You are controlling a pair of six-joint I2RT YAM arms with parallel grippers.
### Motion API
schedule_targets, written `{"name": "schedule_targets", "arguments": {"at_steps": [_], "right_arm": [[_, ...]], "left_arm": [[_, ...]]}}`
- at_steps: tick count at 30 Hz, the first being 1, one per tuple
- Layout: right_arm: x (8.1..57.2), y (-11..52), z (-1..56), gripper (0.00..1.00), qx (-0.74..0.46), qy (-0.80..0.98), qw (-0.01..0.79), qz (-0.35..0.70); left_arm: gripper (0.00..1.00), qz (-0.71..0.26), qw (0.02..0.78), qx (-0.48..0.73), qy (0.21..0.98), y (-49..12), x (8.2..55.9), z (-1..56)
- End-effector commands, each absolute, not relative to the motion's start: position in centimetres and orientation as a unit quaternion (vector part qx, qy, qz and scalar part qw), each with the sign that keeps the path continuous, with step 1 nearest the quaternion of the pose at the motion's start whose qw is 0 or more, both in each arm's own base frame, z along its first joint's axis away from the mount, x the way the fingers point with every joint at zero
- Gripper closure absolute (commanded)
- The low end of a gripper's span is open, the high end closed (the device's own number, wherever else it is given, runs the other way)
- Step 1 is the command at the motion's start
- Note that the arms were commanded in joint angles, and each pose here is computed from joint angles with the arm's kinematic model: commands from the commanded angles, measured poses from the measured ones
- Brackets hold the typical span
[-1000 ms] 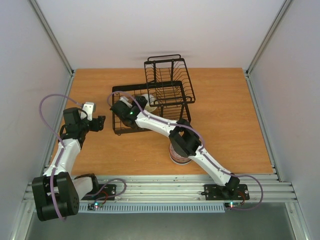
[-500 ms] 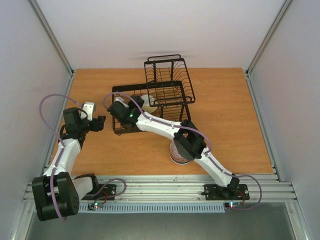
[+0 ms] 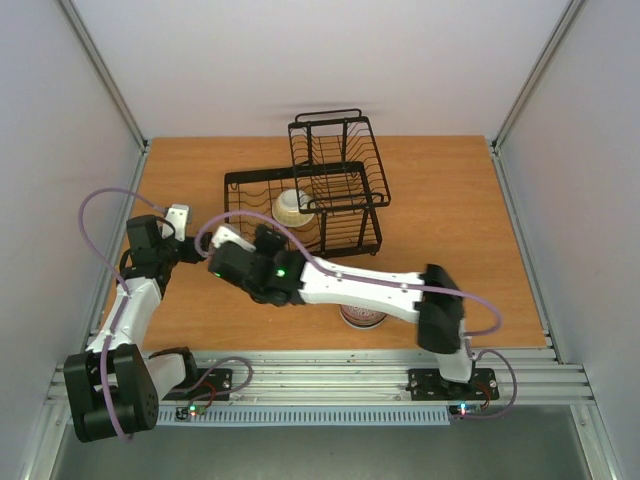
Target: Load the bowls into the dish rack
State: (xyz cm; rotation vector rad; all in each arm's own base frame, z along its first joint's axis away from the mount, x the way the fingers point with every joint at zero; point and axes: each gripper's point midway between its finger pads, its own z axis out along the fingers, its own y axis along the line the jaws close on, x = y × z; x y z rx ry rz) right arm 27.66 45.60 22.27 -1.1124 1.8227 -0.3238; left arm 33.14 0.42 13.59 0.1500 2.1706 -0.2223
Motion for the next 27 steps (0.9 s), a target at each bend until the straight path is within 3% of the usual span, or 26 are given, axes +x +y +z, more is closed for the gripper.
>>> {"name": "schedule_targets", "arguments": {"at_steps": [1,4,9,16,27], "right_arm": [[22.7,40.9,25.5,0.22,-0.380,0.781,0.493,-0.061],[19.9,36.7,27.6,0.31,-0.326,0.793,0.514,-0.039],[18.3,27.5,27.8,0.47,-0.207,0.851,0.483,-0.020],[16.5,14.5,26.1,0.59,-0.070,0.888,0.444,-0.098],[16.5,13.3,20.6,0.65,-0.074,0.929,0.363,-0.011]], "left_arm": [[0.25,-0.102,0.470,0.064,0.874,0.2,33.5,14.0],[0.25,-0.105,0.471,0.066,0.873,0.1,33.5,14.1],[0.25,-0.111,0.472,0.071,0.872,-0.2,33.3,14.1],[0.25,-0.138,0.476,0.091,0.864,-1.4,32.8,14.4],[0.25,-0.148,0.475,0.103,0.861,-1.9,32.5,14.4]]}}
